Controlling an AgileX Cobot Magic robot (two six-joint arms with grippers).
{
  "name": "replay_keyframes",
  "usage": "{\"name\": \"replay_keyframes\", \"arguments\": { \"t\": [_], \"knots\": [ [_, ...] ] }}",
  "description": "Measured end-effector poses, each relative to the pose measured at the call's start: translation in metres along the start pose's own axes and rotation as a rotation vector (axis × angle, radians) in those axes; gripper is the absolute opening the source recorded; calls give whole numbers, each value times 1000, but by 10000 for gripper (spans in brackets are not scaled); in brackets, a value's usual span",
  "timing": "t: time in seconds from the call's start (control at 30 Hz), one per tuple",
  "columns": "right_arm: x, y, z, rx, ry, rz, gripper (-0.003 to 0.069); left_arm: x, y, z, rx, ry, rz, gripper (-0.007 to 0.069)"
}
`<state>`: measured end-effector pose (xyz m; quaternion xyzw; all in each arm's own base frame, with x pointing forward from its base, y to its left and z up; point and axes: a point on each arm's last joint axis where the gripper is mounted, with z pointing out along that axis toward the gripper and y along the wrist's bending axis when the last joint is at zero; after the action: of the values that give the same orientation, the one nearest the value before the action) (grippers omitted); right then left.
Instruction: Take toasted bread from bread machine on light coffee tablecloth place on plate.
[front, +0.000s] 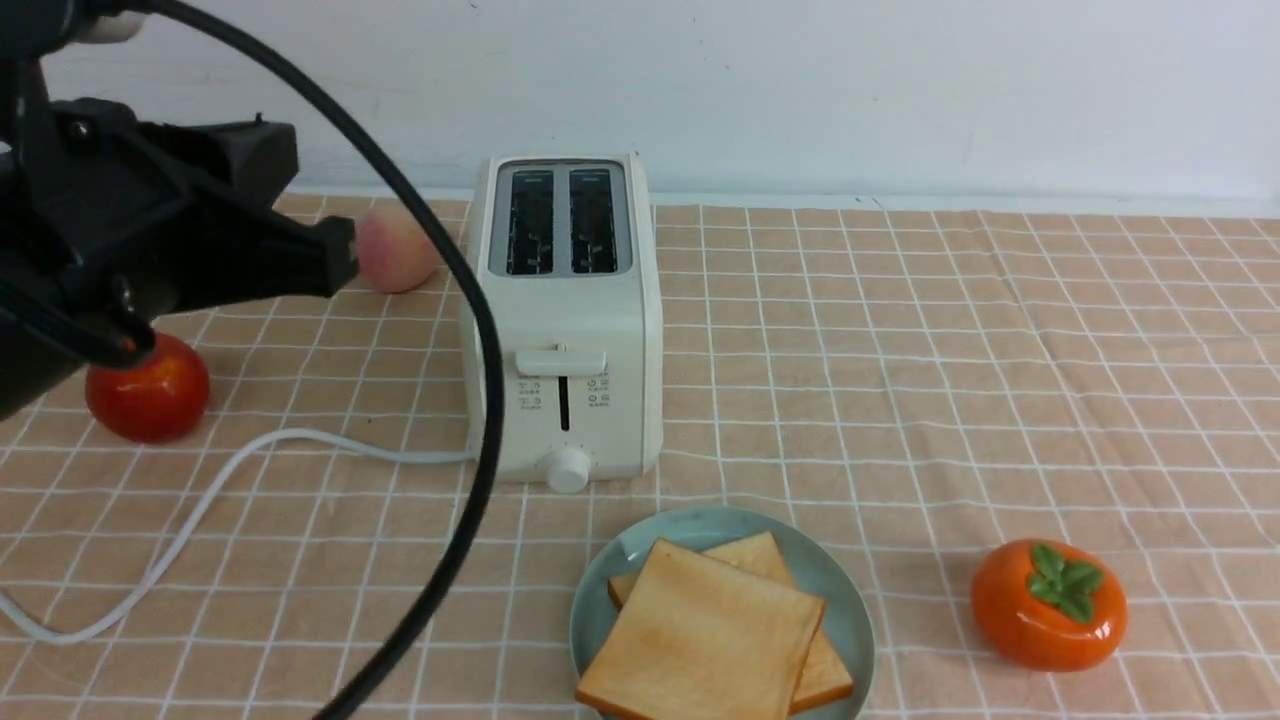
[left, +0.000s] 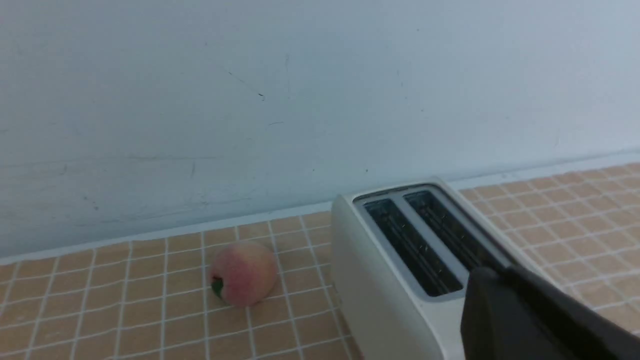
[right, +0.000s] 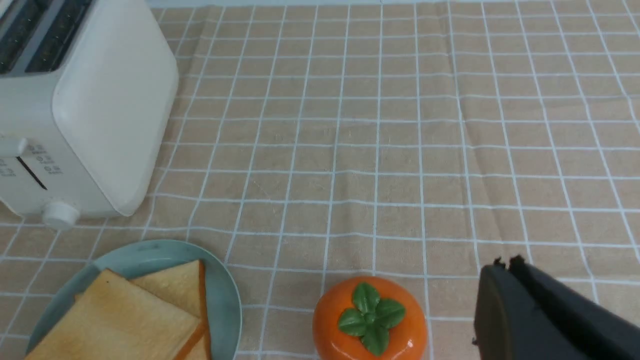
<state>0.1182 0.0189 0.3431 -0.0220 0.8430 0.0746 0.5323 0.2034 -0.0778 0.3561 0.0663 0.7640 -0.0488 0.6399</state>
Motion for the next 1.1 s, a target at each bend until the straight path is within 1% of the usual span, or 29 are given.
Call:
{"name": "replay_keyframes", "arguments": {
  "t": [0.03, 0.07, 0.1, 0.17, 0.2, 0.23, 0.27, 0.3, 0.33, 0.37, 0.4, 0.43, 0.47, 0.5, 0.53, 0.57, 0.6, 0.63, 0.67, 0.7, 0.73, 0.77, 0.8, 0.83, 0.9, 1.0, 1.1],
  "knots": [
    [15, -1, 0, -9, -28, 13, -19, 3, -1, 1, 7, 11, 36, -14],
    [14, -1, 0, -11, -36, 16, -19, 4, -2, 2, 16, 13, 42, -14],
    [33, -2, 0, -25, -56, 41, -19, 5, -8, 2, 64, 12, 53, -14],
    [48, -2, -2, -44, -98, 75, -19, 2, -26, -1, 243, -13, 12, -14],
    [54, -2, -3, -51, -113, 89, -20, -3, -41, -5, 396, -32, -33, -14],
    [59, -3, -4, -57, -120, 100, -20, -12, -59, -14, 605, -49, -98, -14],
    [63, -2, -5, -63, -121, 110, -20, -21, -77, -23, 818, -49, -130, -14],
    [64, -2, -5, -67, -116, 117, -20, -25, -86, -30, 954, -20, -154, -14],
    [65, -2, -6, -68, -115, 119, -20, -27, -89, -31, 985, -14, -137, -14],
    [68, -1, -5, -77, -84, 134, -20, -29, -103, -42, 1207, 122, -105, -14],
    [71, -1, -5, -80, -55, 134, -20, -26, -106, -44, 1260, 198, -45, -14],
    [74, -1, -5, -81, -21, 126, -20, -18, -107, -41, 1261, 357, 24, -14],
    [77, 0, -5, -81, 5, 112, -20, -14, -106, -40, 1240, 456, 41, -14],
    [80, 0, -5, -81, 41, 87, -20, -2, -100, -29, 1112, 616, 127, -14],
    [81, 0, -5, -80, 50, 77, -20, -2, -98, -27, 1087, 633, 133, -14],
    [84, -1, -5, -75, 82, 40, -20, 6, -86, -13, 853, 754, 141, -14],
    [85, -1, -5, -69, 93, 23, -20, 7, -79, -8, 722, 796, 94, -14],
    [85, -1, -5, -69, 96, 21, -20, 7, -77, -7, 706, 790, 116, -14],
    [86, -2, -5, -64, 105, 8, -20, 6, -68, -3, 573, 807, 80, -14],
    [86, -3, -5, -58, 109, -4, -19, 2, -53, -5, 376, 807, -1, -14],
    [86, -3, -5, -56, 109, -6, -19, -2, -46, -9, 311, 792, -9, -14],
    [86, -3, -5, -56, 109, -6, -19, -2, -45, -9, 304, 797, -23, -14],
    [87, -3, -5, -56, 111, -7, -19, -7, -34, -20, 223, 779, -33, -14],
    [87, -3, -5, -56, 111, -7, -18, -11, -28, -28, 181, 770, -48, -14],
    [87, -3, -5, -56, 111, -8, -17, -17, -18, -42, 135, 744, -60, -14],
    [87, -3, -5, -55, 112, -10, -13, -22, -7, -66, 109, 696, -126, -14],
    [87, -3, -5, -54, 112, -12, -11, -16, -2, -79, 115, 684, -155, -14]
  ]
}}
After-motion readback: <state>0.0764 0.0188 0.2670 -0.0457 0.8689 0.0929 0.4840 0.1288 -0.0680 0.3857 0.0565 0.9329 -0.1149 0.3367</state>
